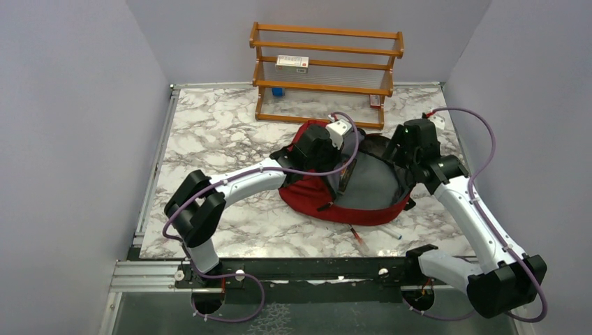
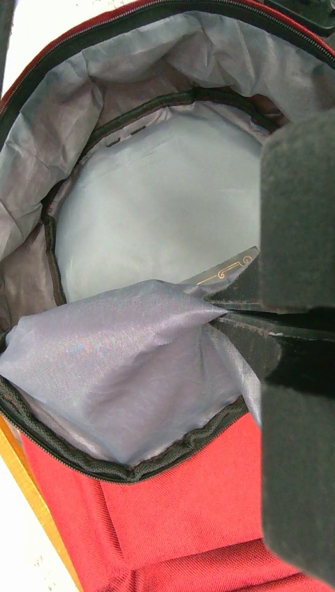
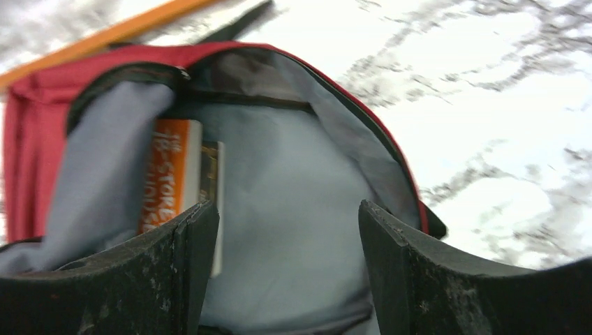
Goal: Pack the student bag
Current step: Adjust the student bag at the center of the board.
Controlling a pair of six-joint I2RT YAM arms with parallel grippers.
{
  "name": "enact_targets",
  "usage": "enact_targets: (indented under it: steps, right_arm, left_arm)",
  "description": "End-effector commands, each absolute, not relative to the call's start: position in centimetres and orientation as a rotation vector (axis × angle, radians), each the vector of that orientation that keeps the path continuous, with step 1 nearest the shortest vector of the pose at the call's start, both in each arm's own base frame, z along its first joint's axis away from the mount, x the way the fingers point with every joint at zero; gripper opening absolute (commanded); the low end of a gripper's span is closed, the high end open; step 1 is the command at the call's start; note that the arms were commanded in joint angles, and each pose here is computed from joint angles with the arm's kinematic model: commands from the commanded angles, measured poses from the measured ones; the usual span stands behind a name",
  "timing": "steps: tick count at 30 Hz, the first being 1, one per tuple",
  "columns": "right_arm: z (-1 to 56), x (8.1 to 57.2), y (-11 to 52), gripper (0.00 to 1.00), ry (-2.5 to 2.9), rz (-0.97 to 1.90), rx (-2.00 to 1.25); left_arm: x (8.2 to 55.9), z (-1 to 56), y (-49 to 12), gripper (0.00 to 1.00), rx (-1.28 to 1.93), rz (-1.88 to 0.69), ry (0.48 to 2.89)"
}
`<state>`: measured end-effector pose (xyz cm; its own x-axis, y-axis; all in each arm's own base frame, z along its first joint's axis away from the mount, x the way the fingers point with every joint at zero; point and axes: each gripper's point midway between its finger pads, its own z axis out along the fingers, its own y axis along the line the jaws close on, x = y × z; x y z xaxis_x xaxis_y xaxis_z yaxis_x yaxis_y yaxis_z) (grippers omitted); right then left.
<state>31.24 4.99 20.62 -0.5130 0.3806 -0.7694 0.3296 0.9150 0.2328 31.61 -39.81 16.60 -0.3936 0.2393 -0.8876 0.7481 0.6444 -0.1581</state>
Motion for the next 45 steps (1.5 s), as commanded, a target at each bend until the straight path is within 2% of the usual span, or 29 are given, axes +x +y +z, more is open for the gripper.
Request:
enact_targets:
  steps: [1, 5, 18, 22, 27, 31, 37, 38, 45]
  right_arm:
    - [19.2, 27.2, 1.6, 0.78, 2.229, -0.147, 0.517]
    - [17.8, 25.5, 0.1, 0.8, 2.252, -0.239, 0.529]
    - [12.4, 26.9, 0.1, 0.81, 2.401, -0.153, 0.529]
    - [10.1, 27.4, -0.4, 0.78, 2.466, -0.132, 0.541]
    - [10.0, 28.4, 0.3, 0.6, 2.447, -0.057, 0.537]
    - [10.3, 29.0, 0.7, 0.34, 2.429, -0.023, 0.534]
    - [12.1, 29.7, 0.7, 0.04, 2.376, -0.011, 0.502]
    - [12.7, 29.8, 0.5, 0.01, 2.359, -0.017, 0.495]
    - [21.6, 31.2, 0.4, 0.0, 2.163, 0.023, 0.437]
  left_arm:
    - [32.0, 18.6, -40.7, 0.0, 0.79, -0.716, 1.894]
    - [31.4, 19.0, -42.0, 0.0, 0.812, -0.715, 1.893]
    - [29.7, 17.8, -41.8, 0.0, 0.797, -0.688, 1.958]
    - [29.6, 17.3, -41.8, 0.0, 0.796, -0.687, 1.969]
    - [30.4, 17.8, -42.0, 0.0, 0.772, -0.664, 1.965]
    - [31.0, 18.4, -42.5, 0.0, 0.762, -0.655, 1.959]
    - [31.7, 19.8, -43.0, 0.0, 0.753, -0.647, 1.945]
    - [31.9, 20.3, -43.1, 0.0, 0.746, -0.646, 1.94]
    - [32.8, 25.4, -43.4, 0.0, 0.72, -0.649, 1.893]
